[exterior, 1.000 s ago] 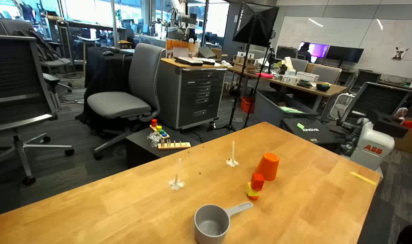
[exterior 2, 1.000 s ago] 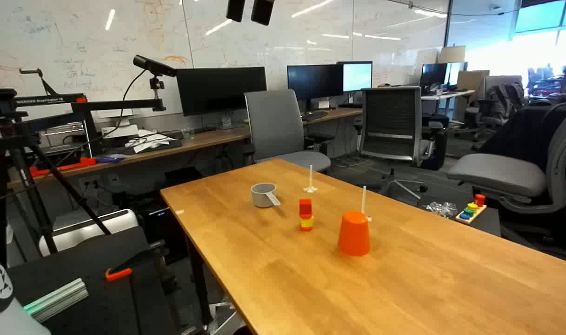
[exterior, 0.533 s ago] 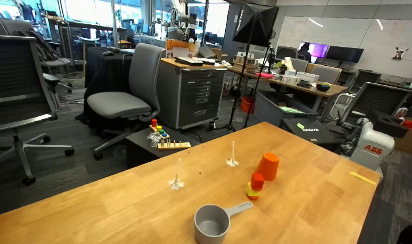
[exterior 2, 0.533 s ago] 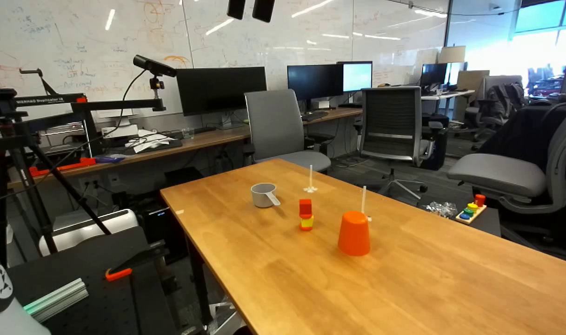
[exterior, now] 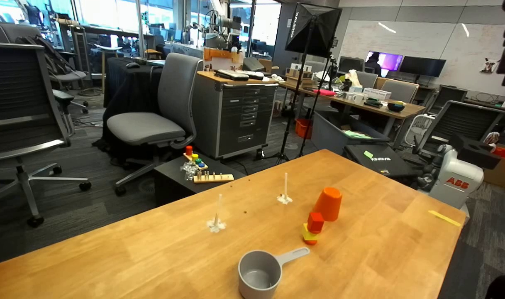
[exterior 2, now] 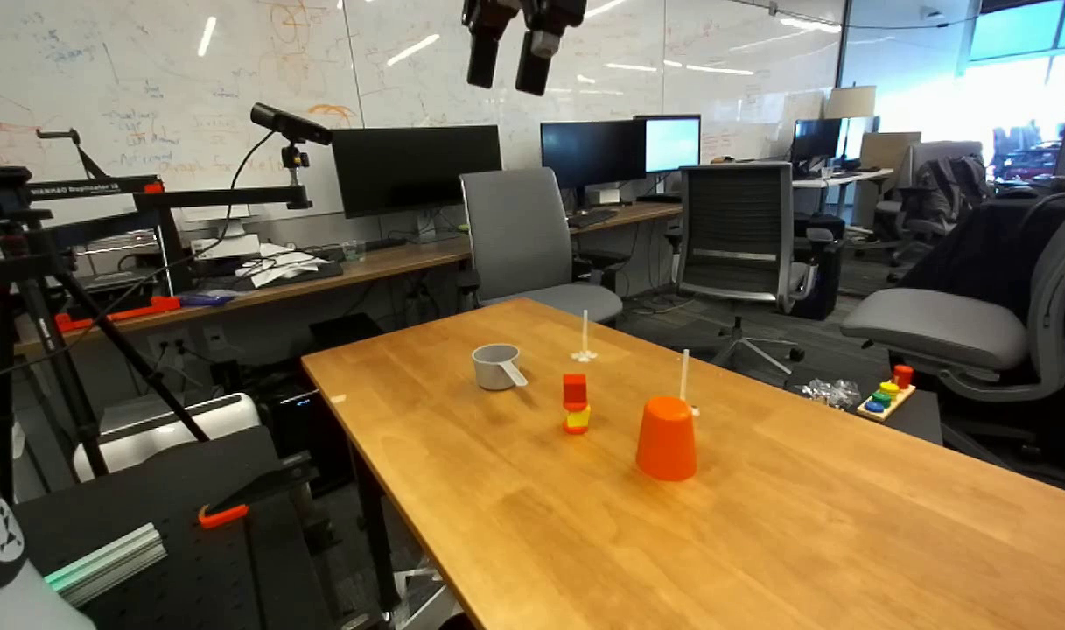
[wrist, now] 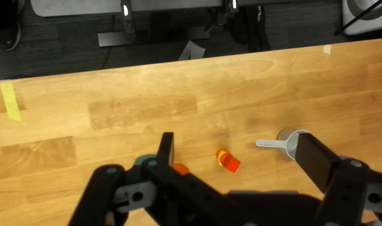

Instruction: Get the orange, yellow and green blocks from the table and put them in the gray pot

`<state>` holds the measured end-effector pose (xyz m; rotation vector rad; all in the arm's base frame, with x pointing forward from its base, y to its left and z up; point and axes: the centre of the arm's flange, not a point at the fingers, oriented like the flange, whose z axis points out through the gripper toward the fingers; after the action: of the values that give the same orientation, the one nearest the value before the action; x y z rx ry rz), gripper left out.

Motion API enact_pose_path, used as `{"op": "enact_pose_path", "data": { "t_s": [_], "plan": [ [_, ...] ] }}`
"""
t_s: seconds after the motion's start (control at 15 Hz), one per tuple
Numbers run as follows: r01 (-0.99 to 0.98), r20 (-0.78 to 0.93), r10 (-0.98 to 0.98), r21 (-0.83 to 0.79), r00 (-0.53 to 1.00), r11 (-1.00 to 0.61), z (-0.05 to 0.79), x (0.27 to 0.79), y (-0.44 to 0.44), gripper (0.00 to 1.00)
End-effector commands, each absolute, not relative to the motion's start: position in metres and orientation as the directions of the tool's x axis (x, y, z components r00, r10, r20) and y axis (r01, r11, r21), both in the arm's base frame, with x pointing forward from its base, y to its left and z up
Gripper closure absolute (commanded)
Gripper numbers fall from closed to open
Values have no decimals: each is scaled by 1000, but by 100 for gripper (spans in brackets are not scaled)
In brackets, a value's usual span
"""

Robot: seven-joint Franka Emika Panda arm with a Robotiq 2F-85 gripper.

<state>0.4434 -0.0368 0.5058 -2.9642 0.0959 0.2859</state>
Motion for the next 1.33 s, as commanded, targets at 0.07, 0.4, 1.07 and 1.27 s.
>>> {"op": "enact_pose_path", "data": {
  "t_s": [0.07, 0.4, 1.07, 1.27],
  "plan": [
    [-110, -157, -93, -99, 983, -989, 485, 506, 5, 0],
    [-154, -138, -151, -13, 979, -988, 435, 560, 34, 0],
    [-190, -289, -197, 53, 937, -980, 308, 573, 55, 0],
    [-191, -287, -199, 53, 937, -980, 307, 578, 57, 0]
  ]
}}
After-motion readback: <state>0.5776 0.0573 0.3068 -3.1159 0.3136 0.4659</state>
